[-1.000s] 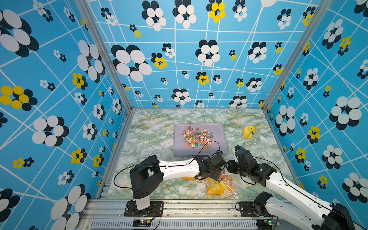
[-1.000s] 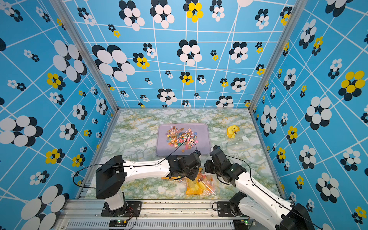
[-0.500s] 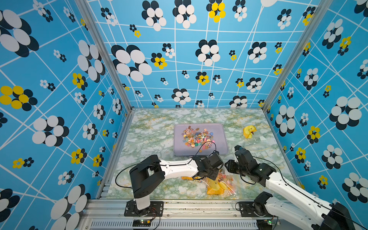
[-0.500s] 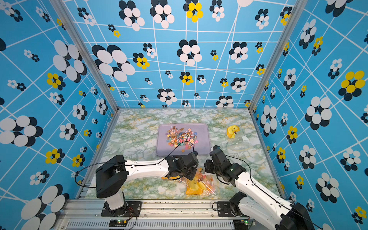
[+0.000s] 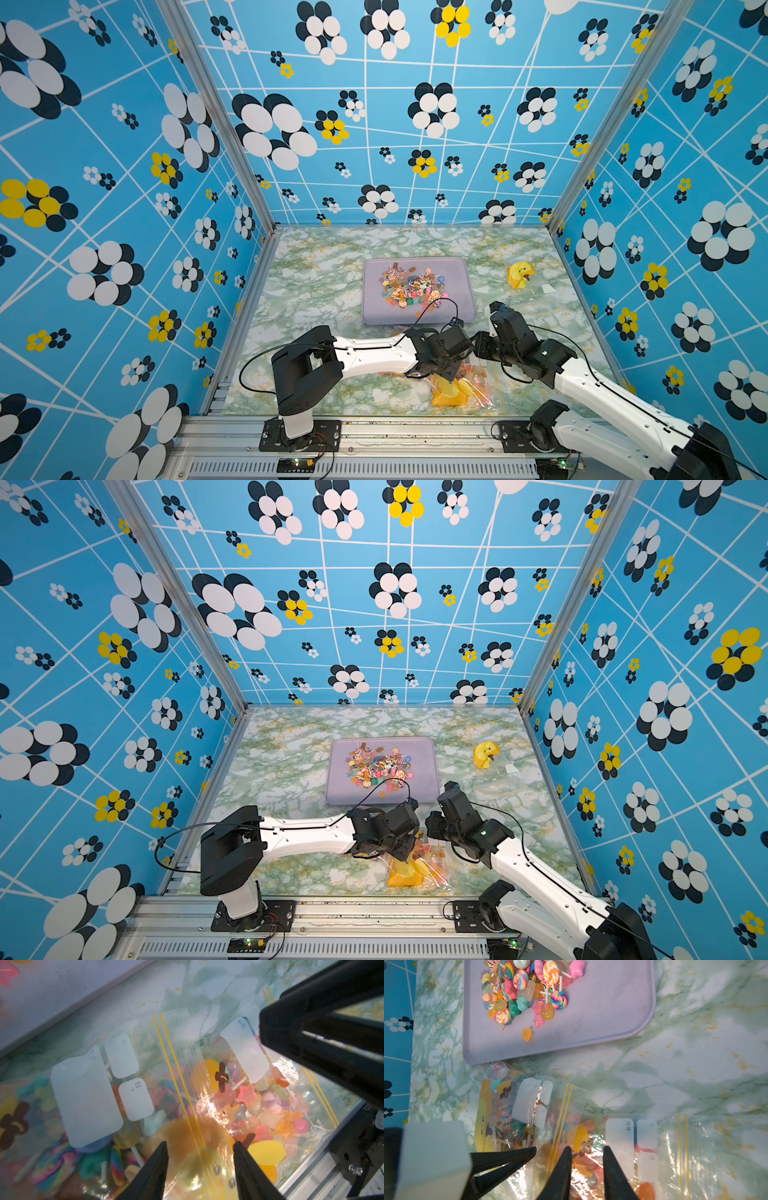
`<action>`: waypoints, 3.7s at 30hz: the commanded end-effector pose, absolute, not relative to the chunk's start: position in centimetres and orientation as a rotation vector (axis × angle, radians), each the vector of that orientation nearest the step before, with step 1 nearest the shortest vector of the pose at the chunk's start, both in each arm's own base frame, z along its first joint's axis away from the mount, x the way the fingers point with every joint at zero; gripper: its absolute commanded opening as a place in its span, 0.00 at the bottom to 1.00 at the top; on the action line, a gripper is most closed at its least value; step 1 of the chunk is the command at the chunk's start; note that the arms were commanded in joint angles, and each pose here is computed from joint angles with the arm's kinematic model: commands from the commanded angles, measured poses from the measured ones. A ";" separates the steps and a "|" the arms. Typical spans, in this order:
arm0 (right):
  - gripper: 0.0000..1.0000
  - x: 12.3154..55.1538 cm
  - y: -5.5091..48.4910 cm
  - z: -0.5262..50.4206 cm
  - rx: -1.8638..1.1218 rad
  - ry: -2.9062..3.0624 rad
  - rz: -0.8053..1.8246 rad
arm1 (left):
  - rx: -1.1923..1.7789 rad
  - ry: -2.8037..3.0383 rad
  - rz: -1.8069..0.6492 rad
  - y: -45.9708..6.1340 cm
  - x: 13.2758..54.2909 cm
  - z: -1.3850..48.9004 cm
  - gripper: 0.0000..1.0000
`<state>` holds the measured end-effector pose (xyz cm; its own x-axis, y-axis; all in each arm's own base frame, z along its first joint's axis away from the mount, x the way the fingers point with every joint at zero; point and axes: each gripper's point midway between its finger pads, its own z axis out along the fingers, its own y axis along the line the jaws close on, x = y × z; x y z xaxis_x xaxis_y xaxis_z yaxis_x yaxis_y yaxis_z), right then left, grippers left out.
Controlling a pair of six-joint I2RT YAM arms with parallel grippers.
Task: Pour candies out of the ziploc bag
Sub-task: Open the ziploc bag at the center of the board.
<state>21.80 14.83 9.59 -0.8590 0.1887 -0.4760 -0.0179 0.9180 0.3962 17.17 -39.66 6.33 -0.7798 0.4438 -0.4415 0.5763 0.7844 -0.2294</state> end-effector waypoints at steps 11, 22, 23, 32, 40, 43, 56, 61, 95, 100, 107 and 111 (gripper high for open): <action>0.29 22.5 14.6 10.7 0.148 2.512 0.527 | 0.768 2.650 -0.423 -39.8 17.4 5.2 0.51; 0.28 22.5 14.4 10.6 0.154 2.511 0.526 | 0.778 2.666 -0.404 -39.2 17.2 4.6 0.33; 0.28 22.5 14.4 10.6 0.155 2.510 0.528 | 0.778 2.666 -0.403 -39.2 17.2 4.6 0.32; 0.28 22.5 14.4 10.6 0.157 2.511 0.525 | 0.774 2.666 -0.366 -38.6 17.4 4.3 0.24; 0.28 22.6 14.4 10.6 0.157 2.509 0.525 | 0.744 2.674 -0.323 -37.0 18.1 4.1 0.13; 0.28 22.6 14.3 10.7 0.156 2.509 0.523 | 0.733 2.672 -0.318 -36.5 18.4 4.3 0.09; 0.28 23.1 14.4 11.3 0.159 2.494 0.523 | 0.794 2.595 -0.339 -38.9 17.6 7.5 0.52; 0.28 23.1 14.3 11.3 0.160 2.492 0.521 | 0.802 2.610 -0.340 -40.1 17.1 6.8 0.55; 0.28 22.9 14.2 10.8 0.177 2.491 0.550 | 0.763 2.645 -0.422 -38.9 17.0 5.4 0.23; 0.28 22.9 15.1 10.2 0.161 2.518 0.588 | 0.738 2.636 -0.477 -38.7 17.1 5.8 0.22; 0.28 22.8 16.3 9.4 0.157 2.543 0.662 | 0.729 2.643 -0.483 -38.3 17.3 5.6 0.14; 0.28 22.4 16.9 8.6 0.157 2.560 0.705 | 0.730 2.641 -0.500 -38.6 17.2 5.7 0.12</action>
